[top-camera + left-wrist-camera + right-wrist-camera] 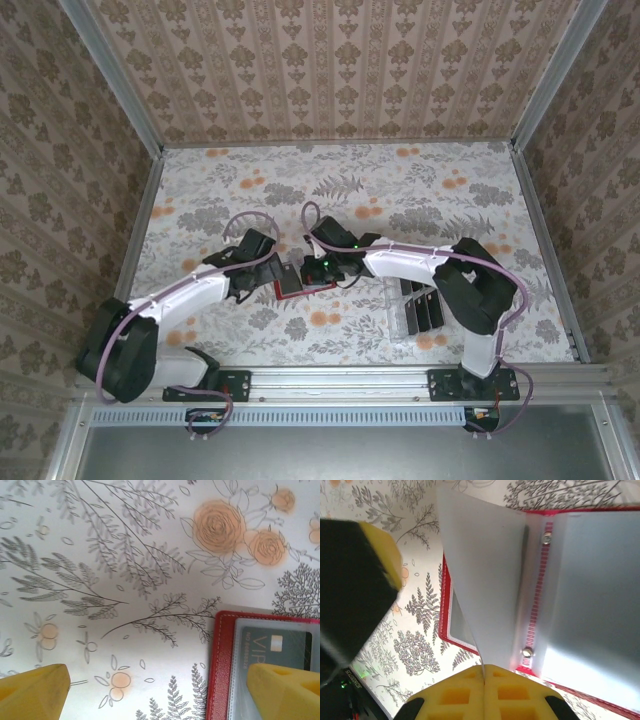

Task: Put the credit cards into the card holder

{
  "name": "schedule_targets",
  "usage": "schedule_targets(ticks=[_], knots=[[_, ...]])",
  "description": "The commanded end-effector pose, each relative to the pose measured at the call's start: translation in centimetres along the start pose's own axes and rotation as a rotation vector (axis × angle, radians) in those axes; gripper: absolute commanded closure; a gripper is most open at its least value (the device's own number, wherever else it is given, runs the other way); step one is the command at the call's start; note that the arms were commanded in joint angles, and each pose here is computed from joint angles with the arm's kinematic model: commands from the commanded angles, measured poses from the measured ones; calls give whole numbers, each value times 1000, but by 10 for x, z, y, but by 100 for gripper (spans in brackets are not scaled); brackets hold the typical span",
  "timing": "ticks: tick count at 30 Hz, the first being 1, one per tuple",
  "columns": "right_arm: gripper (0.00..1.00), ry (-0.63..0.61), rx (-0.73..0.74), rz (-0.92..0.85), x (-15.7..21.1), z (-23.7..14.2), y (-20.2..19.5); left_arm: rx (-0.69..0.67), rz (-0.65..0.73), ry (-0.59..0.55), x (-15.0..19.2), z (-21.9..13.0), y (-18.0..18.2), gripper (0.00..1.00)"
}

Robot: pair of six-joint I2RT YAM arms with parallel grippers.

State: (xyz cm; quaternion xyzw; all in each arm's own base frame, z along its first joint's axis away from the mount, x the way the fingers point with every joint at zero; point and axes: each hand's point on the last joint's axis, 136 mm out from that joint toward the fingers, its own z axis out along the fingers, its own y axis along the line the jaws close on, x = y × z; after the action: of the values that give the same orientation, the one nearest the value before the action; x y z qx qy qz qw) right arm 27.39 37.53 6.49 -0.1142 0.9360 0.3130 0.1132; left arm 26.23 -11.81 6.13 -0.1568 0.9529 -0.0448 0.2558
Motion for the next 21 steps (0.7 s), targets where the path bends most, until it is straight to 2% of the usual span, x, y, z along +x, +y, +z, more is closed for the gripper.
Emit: schedule_targets(ticks=[1,4,7,11,17,21], knots=[[100,40,-26,-38,5,11,11,-52,-68,-50,-6,-6,18,0],[98,66,-27,-44,10,22,14,-41,-71,-52,-7,-8,16,0],[82,88,-32,-52,13,33,19,-35,-68,-45,-6,-8,16,0],[71,88,-44,-56,13,33,26,-32,-63,-38,-4,-8,16,0],[52,14,-80,-88,1,-7,46,-13,-43,-28,-2,-8,13,0],[49,-33,-90,-100,-4,-38,56,-3,-30,-20,-1,-7,10,0]])
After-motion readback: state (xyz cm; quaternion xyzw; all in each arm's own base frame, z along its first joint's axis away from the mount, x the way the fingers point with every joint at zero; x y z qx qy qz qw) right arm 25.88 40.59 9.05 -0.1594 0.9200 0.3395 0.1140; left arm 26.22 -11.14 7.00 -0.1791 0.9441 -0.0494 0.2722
